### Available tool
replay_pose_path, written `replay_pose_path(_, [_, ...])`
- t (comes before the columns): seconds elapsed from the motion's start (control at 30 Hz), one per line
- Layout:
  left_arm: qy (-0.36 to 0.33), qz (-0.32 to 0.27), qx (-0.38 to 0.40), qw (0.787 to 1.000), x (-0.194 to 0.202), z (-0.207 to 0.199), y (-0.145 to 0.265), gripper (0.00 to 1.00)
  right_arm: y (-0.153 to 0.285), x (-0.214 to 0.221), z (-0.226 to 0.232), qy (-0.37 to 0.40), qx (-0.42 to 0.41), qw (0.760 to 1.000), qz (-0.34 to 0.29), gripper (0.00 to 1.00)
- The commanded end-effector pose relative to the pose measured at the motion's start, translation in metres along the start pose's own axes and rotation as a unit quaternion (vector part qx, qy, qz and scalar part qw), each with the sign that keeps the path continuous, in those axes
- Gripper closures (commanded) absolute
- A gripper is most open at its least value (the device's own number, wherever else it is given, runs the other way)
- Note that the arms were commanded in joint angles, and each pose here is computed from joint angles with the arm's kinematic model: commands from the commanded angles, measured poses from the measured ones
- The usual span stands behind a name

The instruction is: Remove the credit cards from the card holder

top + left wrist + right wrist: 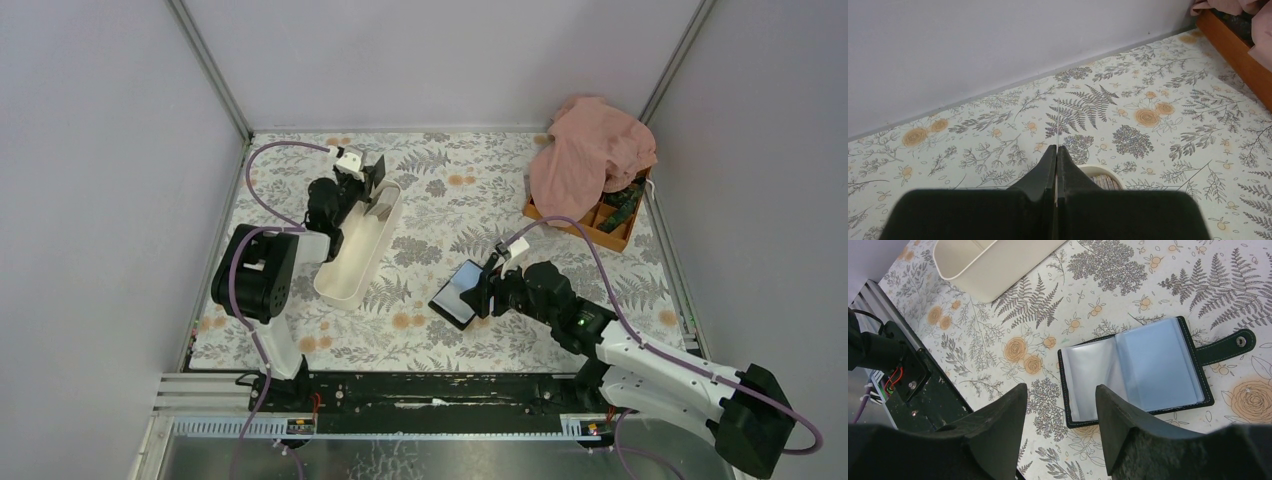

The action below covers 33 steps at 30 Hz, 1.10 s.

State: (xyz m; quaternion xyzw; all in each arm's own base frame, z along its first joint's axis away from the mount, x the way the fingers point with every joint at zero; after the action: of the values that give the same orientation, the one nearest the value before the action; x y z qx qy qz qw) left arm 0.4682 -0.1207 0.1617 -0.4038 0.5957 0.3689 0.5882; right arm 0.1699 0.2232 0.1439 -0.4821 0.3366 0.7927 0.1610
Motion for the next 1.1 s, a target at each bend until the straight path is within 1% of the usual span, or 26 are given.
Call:
replay_pose_path(0.0, [-0.015, 0.005, -0.005, 1.000, 0.000, 0.005, 0.004, 1.00, -0.002, -0.024, 0.009, 0.005, -0.024, 0.999, -0.035, 0.41])
replay_pose_path(0.23, [-0.028, 0.021, -0.022, 0.999, 0.004, 0.011, 0.007, 1.00, 0.000, -0.024, 0.009, -0.005, -0.025, 0.999, -0.031, 0.41])
replay_pose_path(0.33, [-0.023, 0.005, -0.025, 0.999, -0.003, 0.010, 0.011, 1.00, -0.001, -0.026, 0.009, -0.012, -0.024, 0.999, -0.035, 0.41])
replay_pose_path(0.43, [-0.028, 0.008, -0.023, 0.999, -0.005, 0.009, 0.014, 1.00, -0.004, -0.024, 0.014, -0.018, -0.039, 0.999, -0.022, 0.41])
replay_pose_path(0.57, [-0.026, 0.004, -0.020, 0.999, -0.006, 0.007, 0.020, 1.00, -0.004, -0.019, 0.014, -0.022, -0.037, 0.999, -0.009, 0.41])
replay_pose_path(0.73, [-0.022, 0.013, -0.017, 1.000, 0.001, 0.005, 0.020, 1.00, 0.002, -0.019, 0.010, -0.018, -0.025, 0.999, -0.012, 0.42])
replay_pose_path(0.83, [-0.018, 0.006, -0.017, 1.000, -0.001, 0.004, 0.023, 1.00, 0.005, -0.022, 0.008, -0.017, -0.020, 0.999, -0.018, 0.43])
replay_pose_path(0.97, [-0.020, 0.017, -0.012, 1.000, 0.001, 0.004, 0.018, 0.99, 0.007, -0.023, 0.009, -0.020, -0.021, 0.999, -0.022, 0.43])
replay_pose_path(1.0, [-0.020, 0.020, -0.011, 1.000, 0.002, 0.004, 0.017, 0.92, 0.008, -0.023, 0.008, -0.020, -0.019, 0.999, -0.023, 0.43])
replay_pose_path(1.03, [-0.019, 0.022, -0.010, 1.000, 0.003, 0.004, 0.017, 0.73, 0.008, -0.022, 0.007, -0.019, -0.017, 0.999, -0.023, 0.43])
replay_pose_path(1.07, [-0.019, 0.022, -0.011, 1.000, 0.003, 0.004, 0.016, 0.57, 0.008, -0.022, 0.007, -0.020, -0.015, 0.999, -0.023, 0.43])
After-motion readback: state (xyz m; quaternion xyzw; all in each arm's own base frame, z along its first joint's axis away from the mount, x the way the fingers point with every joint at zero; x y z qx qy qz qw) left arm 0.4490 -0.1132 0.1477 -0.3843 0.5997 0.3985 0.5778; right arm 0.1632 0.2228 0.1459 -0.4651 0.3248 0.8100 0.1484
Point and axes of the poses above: each gripper's point midway between its finger pads, its own y axis back along the fingers, its own z axis along the line the jaws close on, x = y × z, the point moved 3 cm from there along y, back along the fingers, and after that the axes turned 4 degrees about y, right-handed, at the moved point
